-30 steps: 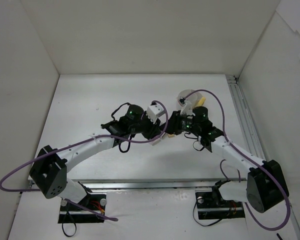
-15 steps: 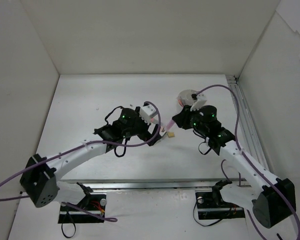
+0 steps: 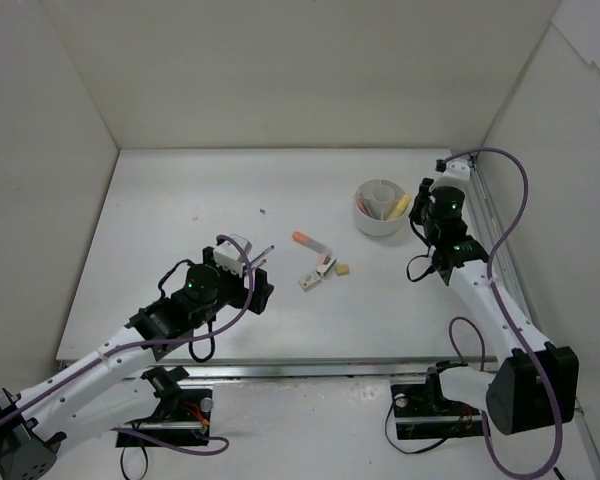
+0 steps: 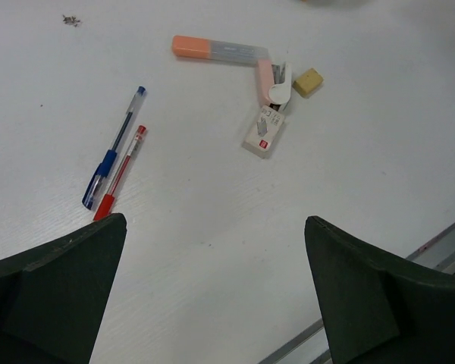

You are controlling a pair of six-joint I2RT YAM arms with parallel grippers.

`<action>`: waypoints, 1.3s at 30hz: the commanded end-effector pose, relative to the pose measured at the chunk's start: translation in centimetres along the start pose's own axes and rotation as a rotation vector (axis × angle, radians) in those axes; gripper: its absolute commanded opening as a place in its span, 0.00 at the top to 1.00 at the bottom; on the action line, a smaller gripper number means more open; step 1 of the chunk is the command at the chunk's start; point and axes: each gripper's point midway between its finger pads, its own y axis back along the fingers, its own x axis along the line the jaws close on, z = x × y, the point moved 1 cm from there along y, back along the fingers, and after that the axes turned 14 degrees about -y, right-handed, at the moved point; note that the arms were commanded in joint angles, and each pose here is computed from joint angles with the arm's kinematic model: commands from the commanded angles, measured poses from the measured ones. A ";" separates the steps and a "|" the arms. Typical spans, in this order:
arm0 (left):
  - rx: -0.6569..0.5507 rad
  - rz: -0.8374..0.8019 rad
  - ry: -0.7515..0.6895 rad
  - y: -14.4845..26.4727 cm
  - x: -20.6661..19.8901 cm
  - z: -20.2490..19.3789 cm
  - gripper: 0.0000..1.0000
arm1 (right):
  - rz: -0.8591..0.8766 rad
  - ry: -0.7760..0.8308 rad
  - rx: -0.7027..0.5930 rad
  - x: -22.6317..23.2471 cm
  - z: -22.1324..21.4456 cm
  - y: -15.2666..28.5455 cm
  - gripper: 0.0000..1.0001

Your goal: Sort the stationery into containers

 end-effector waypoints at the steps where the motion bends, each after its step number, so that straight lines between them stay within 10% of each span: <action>1: -0.062 0.080 0.069 0.7 1.3 1.4 0.00 | 0.038 -0.006 -0.152 1.5 5.0 -2.1 1.00; 26: -0.060 0.127 0.057 0.5 2.4 1.8 0.00 | 0.134 -0.061 0.029 3.4 -0.4 -7.6 1.00; 33: -0.048 0.138 0.064 0.8 2.6 1.7 0.00 | 0.100 -0.046 0.088 2.5 -1.9 -7.6 0.47; 39: -0.027 0.145 0.072 0.8 2.6 0.9 0.00 | 0.197 0.054 0.091 4.7 0.3 -5.5 0.26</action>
